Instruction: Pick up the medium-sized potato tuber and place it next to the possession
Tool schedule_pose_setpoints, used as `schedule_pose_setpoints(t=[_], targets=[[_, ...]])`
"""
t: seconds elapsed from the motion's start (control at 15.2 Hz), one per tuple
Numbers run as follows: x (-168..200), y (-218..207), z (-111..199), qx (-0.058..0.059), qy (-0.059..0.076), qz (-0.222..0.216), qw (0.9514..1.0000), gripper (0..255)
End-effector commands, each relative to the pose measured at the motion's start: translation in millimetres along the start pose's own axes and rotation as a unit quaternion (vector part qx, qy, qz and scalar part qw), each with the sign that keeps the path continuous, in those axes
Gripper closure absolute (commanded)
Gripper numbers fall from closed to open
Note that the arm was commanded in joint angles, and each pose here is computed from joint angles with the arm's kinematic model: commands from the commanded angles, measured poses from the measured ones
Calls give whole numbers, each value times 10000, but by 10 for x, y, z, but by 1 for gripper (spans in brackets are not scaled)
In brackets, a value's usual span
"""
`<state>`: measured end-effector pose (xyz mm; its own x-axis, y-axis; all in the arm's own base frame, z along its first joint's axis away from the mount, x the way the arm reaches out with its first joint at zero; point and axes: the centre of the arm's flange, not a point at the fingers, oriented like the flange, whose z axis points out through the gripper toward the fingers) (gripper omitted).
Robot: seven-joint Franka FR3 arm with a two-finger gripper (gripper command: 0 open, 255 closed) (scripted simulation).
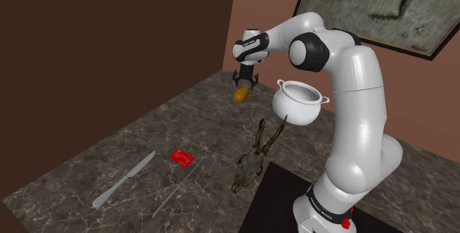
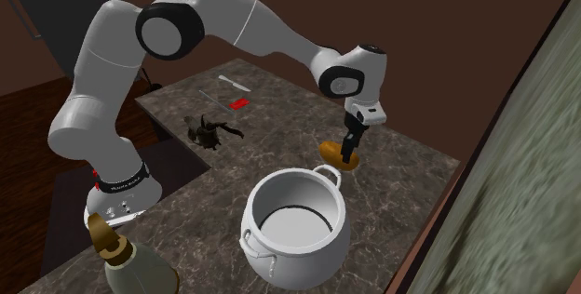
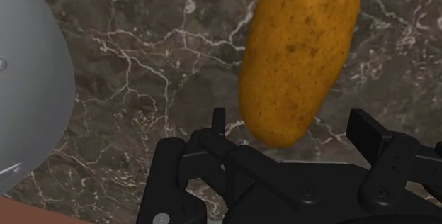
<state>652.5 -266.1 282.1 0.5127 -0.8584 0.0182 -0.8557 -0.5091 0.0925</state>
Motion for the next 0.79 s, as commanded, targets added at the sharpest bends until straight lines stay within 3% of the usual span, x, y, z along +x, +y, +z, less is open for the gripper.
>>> schedule_pose_setpoints(t=[0.0,0.13,0.66,0.73], targets=[[1,0,104,2,2,3,10000,0],[1,0,240,2,2,3,10000,0],[1,0,240,2,2,3,10000,0],[1,0,240,2,2,3,10000,255]])
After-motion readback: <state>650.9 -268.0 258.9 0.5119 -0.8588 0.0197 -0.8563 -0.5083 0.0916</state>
